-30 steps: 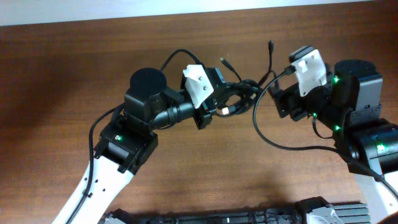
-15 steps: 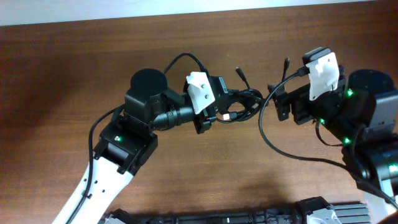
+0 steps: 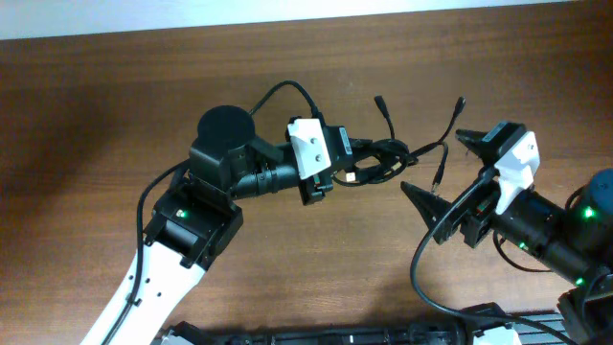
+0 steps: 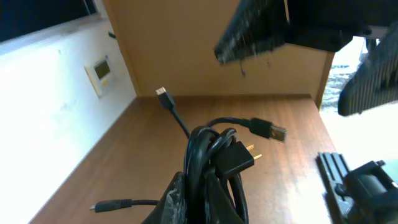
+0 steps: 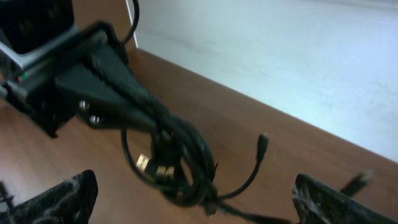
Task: Untangle cables
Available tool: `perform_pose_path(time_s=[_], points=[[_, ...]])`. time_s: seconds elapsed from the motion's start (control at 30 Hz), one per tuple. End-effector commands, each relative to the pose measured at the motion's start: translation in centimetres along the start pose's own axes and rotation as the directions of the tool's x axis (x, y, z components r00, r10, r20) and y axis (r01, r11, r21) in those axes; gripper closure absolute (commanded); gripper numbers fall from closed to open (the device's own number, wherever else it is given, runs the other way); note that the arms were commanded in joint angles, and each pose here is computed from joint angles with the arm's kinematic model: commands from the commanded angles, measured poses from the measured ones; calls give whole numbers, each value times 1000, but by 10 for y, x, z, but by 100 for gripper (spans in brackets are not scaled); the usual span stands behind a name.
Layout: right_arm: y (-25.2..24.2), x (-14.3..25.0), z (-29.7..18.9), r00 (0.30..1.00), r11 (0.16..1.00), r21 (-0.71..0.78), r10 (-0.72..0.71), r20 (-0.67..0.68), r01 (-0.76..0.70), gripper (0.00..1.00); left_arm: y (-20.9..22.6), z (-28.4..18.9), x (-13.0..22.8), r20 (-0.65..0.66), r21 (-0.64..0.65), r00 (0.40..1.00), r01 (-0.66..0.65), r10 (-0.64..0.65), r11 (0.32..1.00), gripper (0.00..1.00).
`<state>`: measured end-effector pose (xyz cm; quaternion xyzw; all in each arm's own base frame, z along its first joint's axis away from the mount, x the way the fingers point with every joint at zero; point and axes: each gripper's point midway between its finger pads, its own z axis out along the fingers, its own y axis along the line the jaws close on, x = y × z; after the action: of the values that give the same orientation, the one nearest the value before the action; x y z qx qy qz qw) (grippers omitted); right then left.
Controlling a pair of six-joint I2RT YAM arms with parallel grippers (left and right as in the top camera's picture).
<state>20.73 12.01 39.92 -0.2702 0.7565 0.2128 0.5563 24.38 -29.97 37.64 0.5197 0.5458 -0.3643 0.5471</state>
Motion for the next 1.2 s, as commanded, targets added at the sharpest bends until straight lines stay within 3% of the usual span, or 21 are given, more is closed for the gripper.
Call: perform_pose_path(time_s=[0.0, 0.07, 0.2, 0.27, 0.3, 0.5, 0.53, 0.63, 0.67, 0.73, 0.77, 0.83, 0.87, 0.93, 0.97, 1.0, 1.1, 1.17], points=[[8, 5, -2, 998, 997, -42, -64, -19, 63, 1, -11, -9, -34, 109, 39, 988, -118, 114, 992, 100], [30, 8, -4, 979, 965, -165, -205, 9, 204, 1, -31, -13, -47, 184, 146, 972, -172, 144, 974, 100], [30, 9, -4, 976, 962, -169, -218, 8, 216, 4, -41, -15, -51, 211, 195, 966, -192, 150, 962, 100], [31, 11, -5, 977, 962, -172, -214, 2, 211, 25, -41, -16, -51, 213, 196, 965, -194, 151, 961, 100], [32, 11, -5, 977, 961, -177, -214, 5, 212, 28, -43, -16, -52, 218, 209, 964, -198, 151, 958, 100], [35, 10, -5, 977, 958, -194, -213, 14, 212, 28, -63, -25, -61, 288, 302, 941, -263, 175, 916, 100], [35, 9, -5, 977, 958, -194, -214, 15, 213, 34, -63, -25, -61, 289, 301, 941, -264, 176, 916, 100], [35, 8, -5, 976, 957, -192, -217, 20, 217, 83, -64, -25, -63, 297, 303, 937, -274, 183, 913, 100], [35, 8, -5, 976, 957, -192, -216, 20, 216, 91, -64, -25, -63, 298, 303, 937, -275, 183, 912, 100], [35, 8, -5, 976, 957, -192, -216, 19, 216, 96, -63, -25, -64, 301, 300, 935, -280, 188, 912, 100], [34, 8, -5, 976, 958, -190, -216, 19, 216, 96, -61, -24, -64, 297, 286, 936, -277, 190, 917, 93], [33, 8, -5, 976, 959, -185, -216, 16, 215, 96, -50, -21, -63, 274, 230, 942, -258, 192, 938, 91], [33, 8, -5, 977, 960, -184, -214, 15, 213, 96, -43, -18, -62, 258, 196, 950, -231, 177, 953, 80], [26, 11, -4, 977, 967, -143, -215, -5, 212, 96, -20, -14, -60, 214, 86, 969, -144, 123, 986, 43], [23, 11, -3, 977, 969, -127, -215, -14, 212, 96, -6, -12, -59, 193, 18, 978, -86, 81, 996, 7], [21, 12, -3, 976, 970, -121, -216, -16, 212, 96, 4, -12, -56, 176, -37, 983, -42, 48, 998, 0], [12, 13, -3, 977, 976, -70, -209, -38, 206, 96, 38, -14, -41, 134, -215, 987, 118, -90, 969, 1], [-5, 16, -3, 987, 989, 31, -145, -74, 147, 96, 49, -16, -35, 123, -276, 984, 155, -125, 949, 1]])
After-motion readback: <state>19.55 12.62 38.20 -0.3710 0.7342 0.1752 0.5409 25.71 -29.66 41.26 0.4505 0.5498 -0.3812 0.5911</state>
